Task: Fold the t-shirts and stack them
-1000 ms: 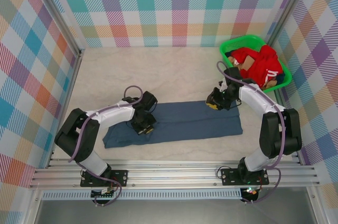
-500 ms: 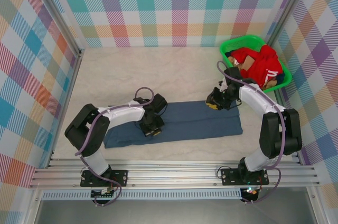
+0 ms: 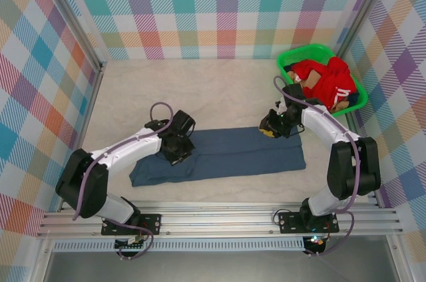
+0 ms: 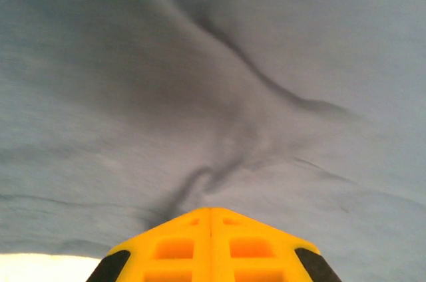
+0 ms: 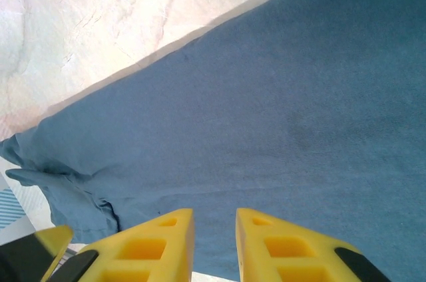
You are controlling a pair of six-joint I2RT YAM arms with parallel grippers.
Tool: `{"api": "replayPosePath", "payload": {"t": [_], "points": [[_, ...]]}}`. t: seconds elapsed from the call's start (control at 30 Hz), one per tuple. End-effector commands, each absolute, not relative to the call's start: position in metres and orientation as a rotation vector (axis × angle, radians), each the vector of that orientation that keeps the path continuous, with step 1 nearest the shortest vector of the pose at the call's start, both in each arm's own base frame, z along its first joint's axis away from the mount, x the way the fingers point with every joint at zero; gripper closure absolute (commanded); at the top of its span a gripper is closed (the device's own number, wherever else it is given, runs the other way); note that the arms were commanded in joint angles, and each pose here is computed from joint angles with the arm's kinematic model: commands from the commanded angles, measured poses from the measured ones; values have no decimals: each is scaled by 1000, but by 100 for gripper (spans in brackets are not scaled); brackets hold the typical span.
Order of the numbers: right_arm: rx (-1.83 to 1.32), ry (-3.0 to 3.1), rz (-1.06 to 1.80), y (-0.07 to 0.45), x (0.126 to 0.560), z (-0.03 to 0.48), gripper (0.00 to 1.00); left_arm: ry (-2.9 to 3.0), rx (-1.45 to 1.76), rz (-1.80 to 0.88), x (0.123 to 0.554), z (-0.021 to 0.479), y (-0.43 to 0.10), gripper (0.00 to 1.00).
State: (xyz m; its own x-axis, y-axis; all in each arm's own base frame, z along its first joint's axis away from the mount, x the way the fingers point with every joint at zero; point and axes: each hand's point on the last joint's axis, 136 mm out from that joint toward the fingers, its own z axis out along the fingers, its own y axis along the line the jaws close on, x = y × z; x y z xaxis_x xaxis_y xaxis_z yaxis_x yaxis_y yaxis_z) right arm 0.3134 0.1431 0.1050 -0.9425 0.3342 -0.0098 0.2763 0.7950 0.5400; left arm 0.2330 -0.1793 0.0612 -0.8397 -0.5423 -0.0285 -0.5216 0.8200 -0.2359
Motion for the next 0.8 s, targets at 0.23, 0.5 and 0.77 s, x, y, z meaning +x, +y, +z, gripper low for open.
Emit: {"api": "replayPosePath", "payload": {"t": [0.23,0.5,0.77], "points": [[436,2836,876,148,316,124,76,3032,-751,-299,214,31,-195,96],[448,2836,877,148,315,121,76,3110,-704,-254,197,19,-205,98],[443,2869,851,146,312,112,76,3097,-653,-220,204,25,-206,97]]}}
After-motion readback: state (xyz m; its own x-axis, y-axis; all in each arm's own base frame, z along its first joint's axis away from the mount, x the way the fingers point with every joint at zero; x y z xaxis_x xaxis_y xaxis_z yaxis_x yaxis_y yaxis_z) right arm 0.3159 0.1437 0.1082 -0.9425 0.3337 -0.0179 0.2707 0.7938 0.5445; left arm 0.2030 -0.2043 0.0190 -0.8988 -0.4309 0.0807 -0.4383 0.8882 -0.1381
